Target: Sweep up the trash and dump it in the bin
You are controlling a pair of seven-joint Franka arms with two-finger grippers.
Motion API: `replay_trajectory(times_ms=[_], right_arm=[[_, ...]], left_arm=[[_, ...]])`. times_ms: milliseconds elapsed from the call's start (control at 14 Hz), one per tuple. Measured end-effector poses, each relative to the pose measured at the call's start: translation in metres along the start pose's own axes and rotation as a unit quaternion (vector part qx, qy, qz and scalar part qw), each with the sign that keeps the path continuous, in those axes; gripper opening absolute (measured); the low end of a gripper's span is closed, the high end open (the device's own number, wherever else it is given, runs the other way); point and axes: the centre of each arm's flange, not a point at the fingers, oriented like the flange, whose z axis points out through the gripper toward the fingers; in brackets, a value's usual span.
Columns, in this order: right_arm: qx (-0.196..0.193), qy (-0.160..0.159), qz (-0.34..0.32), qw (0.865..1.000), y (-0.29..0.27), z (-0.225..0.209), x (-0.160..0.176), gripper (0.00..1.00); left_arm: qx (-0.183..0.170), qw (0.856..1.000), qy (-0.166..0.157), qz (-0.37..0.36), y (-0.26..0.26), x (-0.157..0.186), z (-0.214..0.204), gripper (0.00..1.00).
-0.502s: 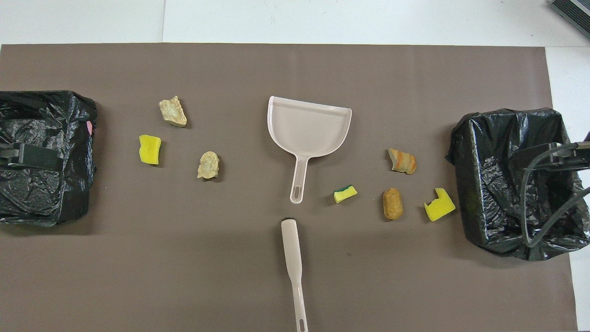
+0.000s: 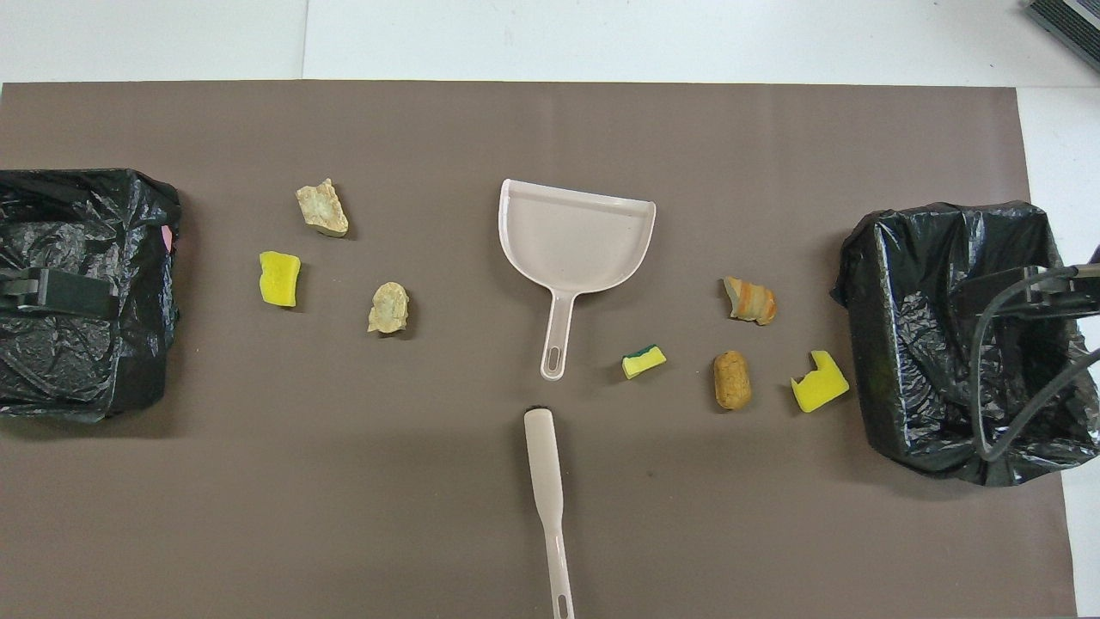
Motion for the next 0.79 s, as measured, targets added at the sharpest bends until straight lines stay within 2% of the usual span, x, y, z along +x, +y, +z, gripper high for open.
replay_trajectory(times_ms=[358, 573, 788], right_arm=[[0.000, 0.000, 0.000, 1.000, 0.000, 0.000, 0.000, 1.00], [0.000, 0.000, 0.000, 1.000, 0.000, 0.000, 0.000, 1.00], [0.000, 0.000, 0.000, 1.000, 0.000, 0.000, 0.000, 1.00]], left_arm=[[-0.006, 1.000, -0.019, 0.006, 0.009, -0.005, 0.004, 1.00], [-0.008, 0.999, -0.043, 0.012, 0.059, -0.012, 0.029, 1.00], [-0.003, 0.999, -0.044, 0.008, 0.128, -0.031, 0.069, 1.00]])
